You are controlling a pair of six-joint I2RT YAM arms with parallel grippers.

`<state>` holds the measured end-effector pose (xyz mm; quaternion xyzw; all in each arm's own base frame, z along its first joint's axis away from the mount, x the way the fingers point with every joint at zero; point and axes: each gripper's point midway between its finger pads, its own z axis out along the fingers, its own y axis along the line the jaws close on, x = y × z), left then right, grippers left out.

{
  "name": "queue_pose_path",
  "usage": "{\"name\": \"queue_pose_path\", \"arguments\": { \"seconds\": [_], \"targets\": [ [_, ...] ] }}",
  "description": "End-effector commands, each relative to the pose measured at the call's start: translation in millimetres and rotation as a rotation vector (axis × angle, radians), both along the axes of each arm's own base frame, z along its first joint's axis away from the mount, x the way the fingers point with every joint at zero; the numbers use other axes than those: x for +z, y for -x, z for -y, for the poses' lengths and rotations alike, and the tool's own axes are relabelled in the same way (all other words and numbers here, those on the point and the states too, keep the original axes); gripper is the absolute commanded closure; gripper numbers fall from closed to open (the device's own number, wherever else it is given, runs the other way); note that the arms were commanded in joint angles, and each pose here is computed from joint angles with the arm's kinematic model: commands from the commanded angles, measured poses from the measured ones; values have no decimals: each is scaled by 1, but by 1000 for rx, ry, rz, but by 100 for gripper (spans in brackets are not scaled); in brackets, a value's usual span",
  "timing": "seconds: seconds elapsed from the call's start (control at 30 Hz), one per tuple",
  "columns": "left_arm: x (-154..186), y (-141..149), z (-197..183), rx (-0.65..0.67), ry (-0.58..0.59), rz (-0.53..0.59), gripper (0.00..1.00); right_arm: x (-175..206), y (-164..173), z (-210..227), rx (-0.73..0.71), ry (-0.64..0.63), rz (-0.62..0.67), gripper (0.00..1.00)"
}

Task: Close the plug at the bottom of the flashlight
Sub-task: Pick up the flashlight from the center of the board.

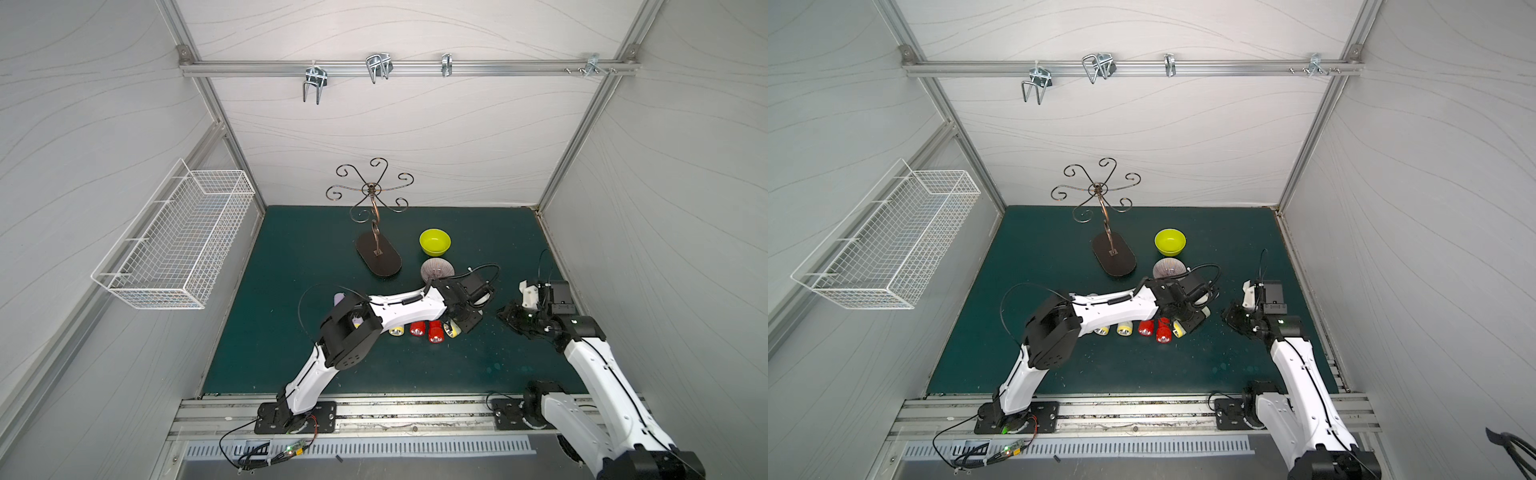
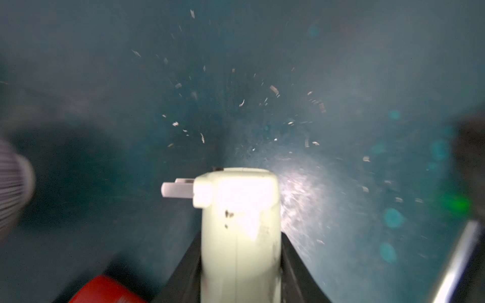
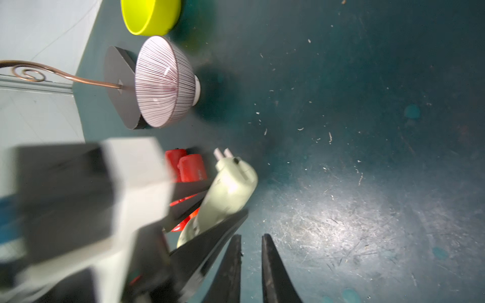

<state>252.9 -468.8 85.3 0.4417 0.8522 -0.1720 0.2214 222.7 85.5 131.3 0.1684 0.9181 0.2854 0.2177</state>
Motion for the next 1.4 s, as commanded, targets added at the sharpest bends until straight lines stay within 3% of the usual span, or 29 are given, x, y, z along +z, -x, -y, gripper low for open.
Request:
{"name": "queue_pose_path", "arguments": {
  "seconds": [0.0, 0.23, 0.4, 0.5, 0.63, 0.8, 1.07, 1.37],
  "targets": [
    [61, -14, 6, 12, 180, 93, 86, 23, -3, -3, 21, -18, 41, 80],
    [126, 1, -19, -84, 410, 180, 88, 52, -11, -10, 45, -68, 103, 73],
    [161, 16, -43, -152, 564, 252, 100, 70, -17, -31, 126, -196, 156, 70],
    [188, 30, -58, -226, 752, 235, 100, 85, -18, -42, 179, -254, 198, 69],
    [212, 51, -75, -362, 882, 201, 100, 111, -16, -57, 261, -344, 274, 67],
    [233, 77, -92, -499, 943, 196, 100, 153, -7, -86, 401, -451, 398, 63],
    [256, 98, -119, -583, 987, 232, 100, 217, 17, -122, 597, -479, 587, 45],
    [258, 109, -141, -602, 956, 308, 100, 256, 35, -143, 735, -547, 669, 43]
  ]
}}
